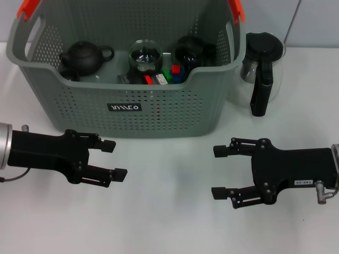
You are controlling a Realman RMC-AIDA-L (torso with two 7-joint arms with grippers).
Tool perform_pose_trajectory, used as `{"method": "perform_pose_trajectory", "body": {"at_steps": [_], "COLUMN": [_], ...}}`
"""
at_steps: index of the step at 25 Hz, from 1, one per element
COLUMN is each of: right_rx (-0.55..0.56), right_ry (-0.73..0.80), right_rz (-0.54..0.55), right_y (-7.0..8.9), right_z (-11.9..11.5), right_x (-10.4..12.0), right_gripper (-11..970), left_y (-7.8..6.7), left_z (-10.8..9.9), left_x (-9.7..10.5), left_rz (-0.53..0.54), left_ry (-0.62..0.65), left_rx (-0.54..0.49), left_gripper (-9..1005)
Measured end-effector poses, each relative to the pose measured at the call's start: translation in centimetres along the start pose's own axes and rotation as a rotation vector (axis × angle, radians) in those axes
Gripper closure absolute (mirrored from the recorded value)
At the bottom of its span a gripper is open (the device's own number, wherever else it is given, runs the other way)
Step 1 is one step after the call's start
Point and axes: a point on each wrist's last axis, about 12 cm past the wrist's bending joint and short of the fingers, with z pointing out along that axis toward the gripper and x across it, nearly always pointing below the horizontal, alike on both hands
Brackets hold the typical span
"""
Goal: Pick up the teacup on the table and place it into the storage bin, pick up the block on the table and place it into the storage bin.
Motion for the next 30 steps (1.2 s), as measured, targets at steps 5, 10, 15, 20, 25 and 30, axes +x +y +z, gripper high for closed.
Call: {"method": "perform_pose_trajectory", "body": {"at_steps": [5,10,15,20,25,30], "right_rx": [-0.001,-0.001,-0.001,-0.001,-0.002,-0.083], "right_ry": [0.0,0.0,0.0,0.0,0.0,0.002], "right_rz": [0.0,-0.001,-0.001,-0.001,-0.001,0.006], "right_y": [0.0,0.0,0.0,0.0,0.0,0.8], "right_z": [0.0,0.0,0.0,0.0,0.1,0.5], "right_x": [0.0,-0.1,-0.1,-0.1,-0.1,-0.1], "right_gripper": [44,45,45,45,45,44], "left_y": [0.0,0.1,0.1,0.1,0.0,-1.0], "left_z": [0.0,-0.1,-0.1,-0.1,-0.1,-0.7], "left_x": [0.0,0.0,0.0,0.0,0.1,0.5], "left_rz": [0.0,-0.001,-0.001,-0.001,-0.002,-0.018], "left_ry": [0.0,0.001,0.003,0.002,0.003,0.015], "left_rx": [-0.002,-0.004,-0.005,-0.005,0.0,0.083], "left_gripper": [156,156,155,156,156,155]}}
